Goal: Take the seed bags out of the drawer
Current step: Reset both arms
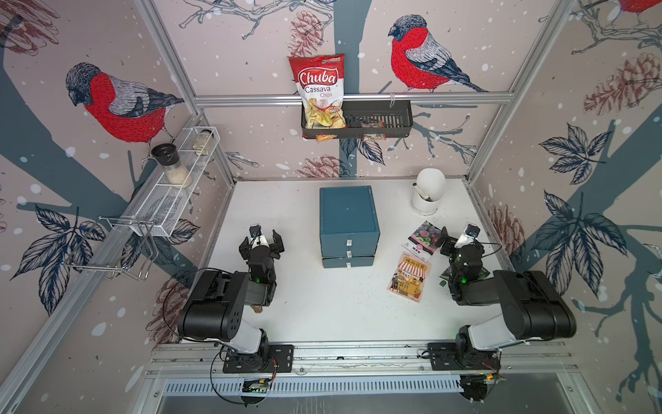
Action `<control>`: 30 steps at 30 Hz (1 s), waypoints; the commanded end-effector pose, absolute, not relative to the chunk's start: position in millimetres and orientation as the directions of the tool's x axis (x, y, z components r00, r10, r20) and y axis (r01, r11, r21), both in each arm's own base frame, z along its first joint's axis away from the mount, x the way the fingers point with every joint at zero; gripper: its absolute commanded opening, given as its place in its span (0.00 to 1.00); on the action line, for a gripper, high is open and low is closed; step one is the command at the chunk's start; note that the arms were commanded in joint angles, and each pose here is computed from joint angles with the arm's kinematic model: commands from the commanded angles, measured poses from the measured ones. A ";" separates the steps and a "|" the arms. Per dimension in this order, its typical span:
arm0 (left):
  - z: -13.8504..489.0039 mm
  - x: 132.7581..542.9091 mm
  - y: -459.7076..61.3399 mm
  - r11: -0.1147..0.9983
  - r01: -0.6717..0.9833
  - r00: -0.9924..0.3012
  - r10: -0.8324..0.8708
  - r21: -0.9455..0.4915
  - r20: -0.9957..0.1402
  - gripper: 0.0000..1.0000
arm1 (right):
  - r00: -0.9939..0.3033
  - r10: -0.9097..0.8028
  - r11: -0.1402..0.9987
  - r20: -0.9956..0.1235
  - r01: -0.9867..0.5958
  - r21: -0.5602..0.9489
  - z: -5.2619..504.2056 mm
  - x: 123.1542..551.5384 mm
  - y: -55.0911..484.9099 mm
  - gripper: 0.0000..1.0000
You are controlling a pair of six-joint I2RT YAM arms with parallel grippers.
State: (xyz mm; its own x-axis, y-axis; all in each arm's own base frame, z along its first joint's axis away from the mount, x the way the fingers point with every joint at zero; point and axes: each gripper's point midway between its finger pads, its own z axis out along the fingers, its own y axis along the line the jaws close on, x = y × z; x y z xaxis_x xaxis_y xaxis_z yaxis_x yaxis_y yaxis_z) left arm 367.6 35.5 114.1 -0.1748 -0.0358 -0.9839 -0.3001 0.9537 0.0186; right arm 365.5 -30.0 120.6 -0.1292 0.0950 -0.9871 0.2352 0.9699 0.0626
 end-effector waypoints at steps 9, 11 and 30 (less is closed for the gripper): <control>126.0 368.9 35.2 0.953 -0.302 -0.128 -0.033 0.008 -0.991 0.98 | -0.101 0.085 0.967 -0.991 0.247 0.058 128.2 366.8 -32.3 1.00; 126.5 369.9 34.9 0.954 -0.301 -0.127 -0.033 0.007 -0.991 0.98 | -0.102 0.085 0.967 -0.991 0.247 0.058 127.9 366.8 -32.4 1.00; 125.1 371.3 35.3 0.956 -0.293 -0.135 -0.036 0.005 -0.990 0.98 | -0.102 0.085 0.967 -0.991 0.247 0.057 128.1 367.1 -32.4 1.00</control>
State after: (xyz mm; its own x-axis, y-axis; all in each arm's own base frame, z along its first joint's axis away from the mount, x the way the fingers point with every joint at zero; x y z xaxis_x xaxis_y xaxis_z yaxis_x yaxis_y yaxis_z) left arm 368.9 34.9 115.2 -0.1726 -0.0367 -0.9843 -0.2934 0.9559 0.0158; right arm 365.3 -31.0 120.6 -0.1285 0.0948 -0.9872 0.2414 0.9685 0.0616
